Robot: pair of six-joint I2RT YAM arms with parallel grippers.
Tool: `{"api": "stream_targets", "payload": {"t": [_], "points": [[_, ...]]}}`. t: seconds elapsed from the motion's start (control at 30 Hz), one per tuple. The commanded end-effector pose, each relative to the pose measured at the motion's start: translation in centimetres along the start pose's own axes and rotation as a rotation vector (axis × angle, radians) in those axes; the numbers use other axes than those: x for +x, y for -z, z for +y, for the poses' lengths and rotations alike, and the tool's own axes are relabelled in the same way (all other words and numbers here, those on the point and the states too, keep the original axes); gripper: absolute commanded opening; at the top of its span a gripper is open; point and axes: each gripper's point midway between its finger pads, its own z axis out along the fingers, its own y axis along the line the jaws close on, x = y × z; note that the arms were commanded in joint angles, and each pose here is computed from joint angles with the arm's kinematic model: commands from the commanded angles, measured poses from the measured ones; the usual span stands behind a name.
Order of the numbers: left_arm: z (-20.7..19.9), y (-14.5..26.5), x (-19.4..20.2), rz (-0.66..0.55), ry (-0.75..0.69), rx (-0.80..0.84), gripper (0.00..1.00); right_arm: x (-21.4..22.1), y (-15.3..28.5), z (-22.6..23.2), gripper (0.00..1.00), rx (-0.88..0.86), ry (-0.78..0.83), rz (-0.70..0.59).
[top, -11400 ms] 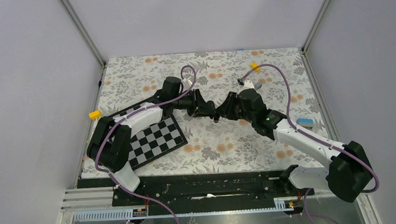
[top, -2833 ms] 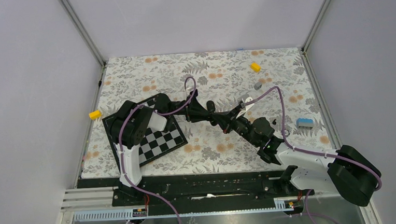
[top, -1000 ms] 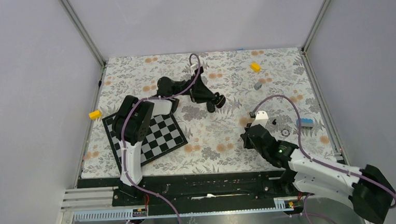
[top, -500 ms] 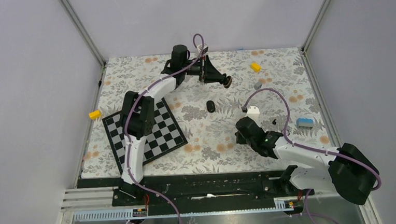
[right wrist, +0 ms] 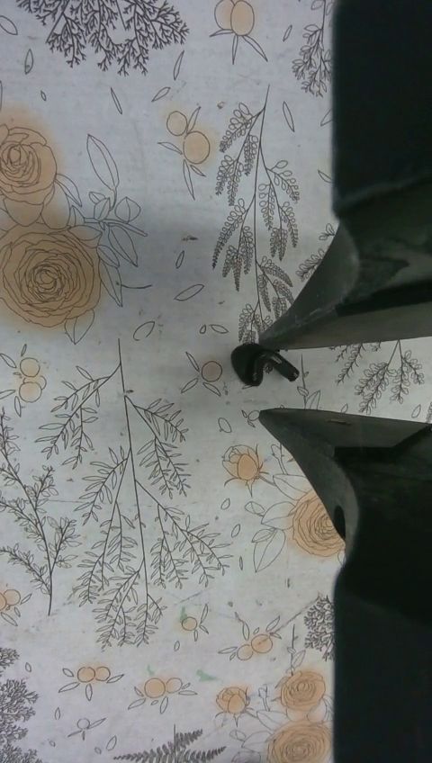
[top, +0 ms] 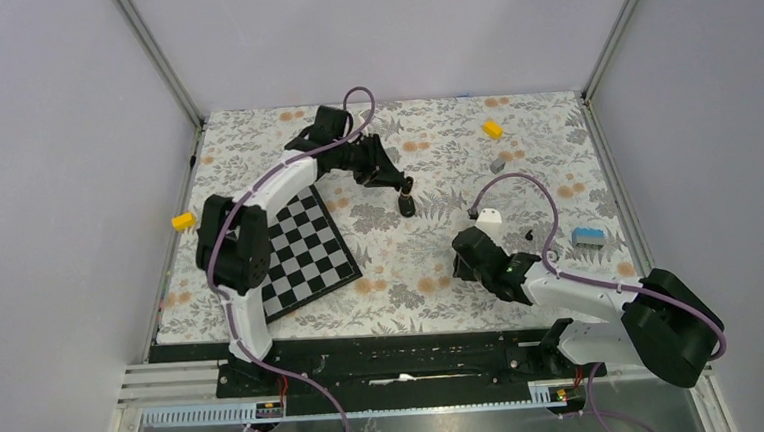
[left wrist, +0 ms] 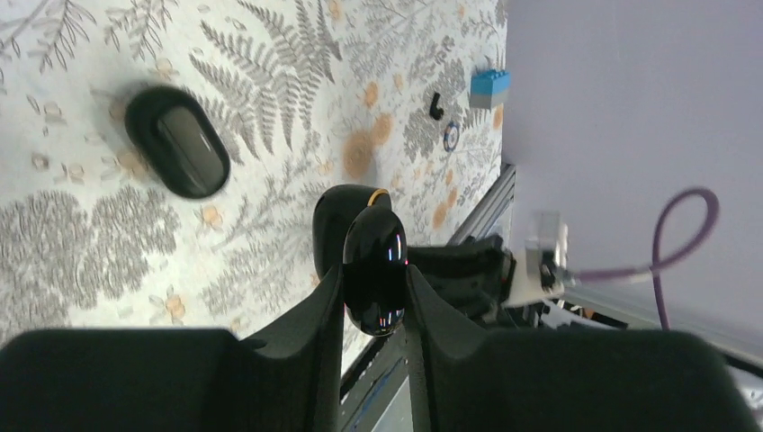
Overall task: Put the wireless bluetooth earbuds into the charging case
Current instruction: Place the right earbud at the center of the board.
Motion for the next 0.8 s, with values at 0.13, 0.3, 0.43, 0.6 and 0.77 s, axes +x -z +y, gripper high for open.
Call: {"api": "stream_targets", "payload": {"t": [0.13,0.3,0.43,0.6,0.77], "points": [[-2.5,4.1,3.3,-0.053,-0.096,0.023,0.00,0.1,-0.3,-0.4,0.38,-0.001,0.026,-0.006],[-3.2,4.3,6.0,-0.045,-0.152,0.020,0.00,-0.6,0.5,-0.2,0.41,-0.014,0.022,-0.023],[-3.3,3.8,7.3,-0.016,-0.169,0.011,0.00,-1.6,1.4,-0.4,0.41,-0.012,-0.010,-0.062],[-3.3,2.8,7.8,0.023,-0.175,0.025,0.00,-2.0,1.3,-1.5,0.45,0.056,-0.016,-0.078],[-3.7,2.7,7.7,0.029,-0.202,0.025,0.00,-1.4,0.4,-1.3,0.53,0.090,-0.021,-0.030]]}}
